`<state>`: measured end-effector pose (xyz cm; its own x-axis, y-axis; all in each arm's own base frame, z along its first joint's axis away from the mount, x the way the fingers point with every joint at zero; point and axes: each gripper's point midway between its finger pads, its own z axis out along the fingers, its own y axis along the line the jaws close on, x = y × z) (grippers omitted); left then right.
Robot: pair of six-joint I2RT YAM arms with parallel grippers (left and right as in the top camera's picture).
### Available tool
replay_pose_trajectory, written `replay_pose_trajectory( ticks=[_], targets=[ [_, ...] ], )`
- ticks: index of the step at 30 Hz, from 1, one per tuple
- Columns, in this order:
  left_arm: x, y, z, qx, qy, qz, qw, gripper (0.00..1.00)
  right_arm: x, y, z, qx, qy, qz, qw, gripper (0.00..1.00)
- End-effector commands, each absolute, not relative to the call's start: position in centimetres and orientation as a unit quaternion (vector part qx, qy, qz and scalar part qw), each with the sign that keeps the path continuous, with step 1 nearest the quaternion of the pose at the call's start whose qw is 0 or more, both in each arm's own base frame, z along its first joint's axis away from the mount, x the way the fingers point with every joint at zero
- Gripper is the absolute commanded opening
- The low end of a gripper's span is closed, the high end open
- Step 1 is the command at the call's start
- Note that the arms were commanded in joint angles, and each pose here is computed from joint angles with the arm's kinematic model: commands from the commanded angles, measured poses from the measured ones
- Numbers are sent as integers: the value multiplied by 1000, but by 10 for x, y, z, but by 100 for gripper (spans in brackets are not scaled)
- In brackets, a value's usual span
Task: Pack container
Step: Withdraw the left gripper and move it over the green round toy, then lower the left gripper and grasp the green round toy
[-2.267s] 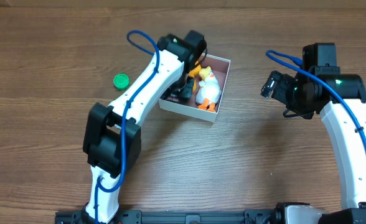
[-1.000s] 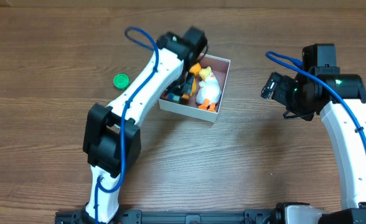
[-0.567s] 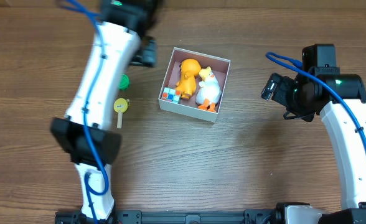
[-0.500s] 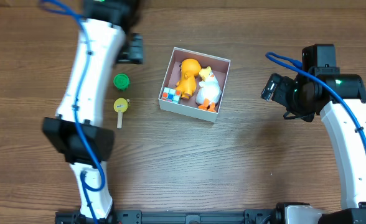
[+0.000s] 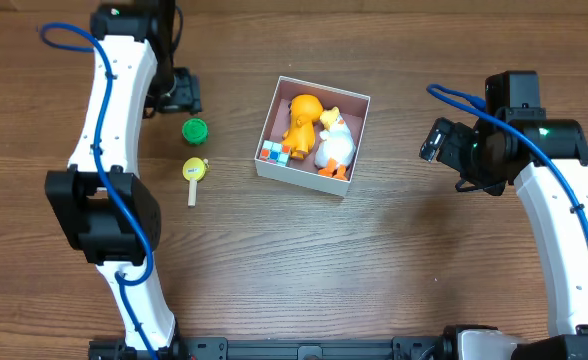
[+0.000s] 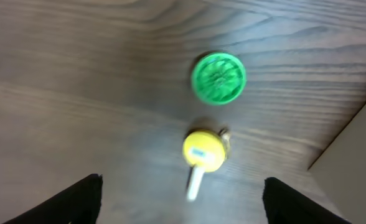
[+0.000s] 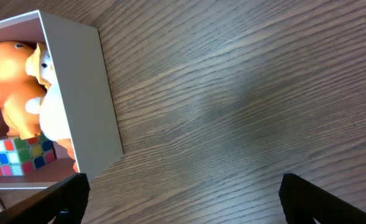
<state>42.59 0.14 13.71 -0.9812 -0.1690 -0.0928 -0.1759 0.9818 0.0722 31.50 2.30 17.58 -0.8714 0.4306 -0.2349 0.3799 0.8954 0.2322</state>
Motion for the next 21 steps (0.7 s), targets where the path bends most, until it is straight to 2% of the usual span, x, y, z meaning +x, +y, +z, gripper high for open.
replay_pose_trajectory(
  ticks=[1,12,21],
  targets=[
    [421,-16,104,-53,998,0,22,86,317,21,182,210,961,88,155,100],
    [421,-15,43,-53,998,2,33,92,320,21,183,209,961,89,160,100],
    [440,-17,22,-52,995,-7,82,94,318,21,183,210,961,88,157,100]
  ],
)
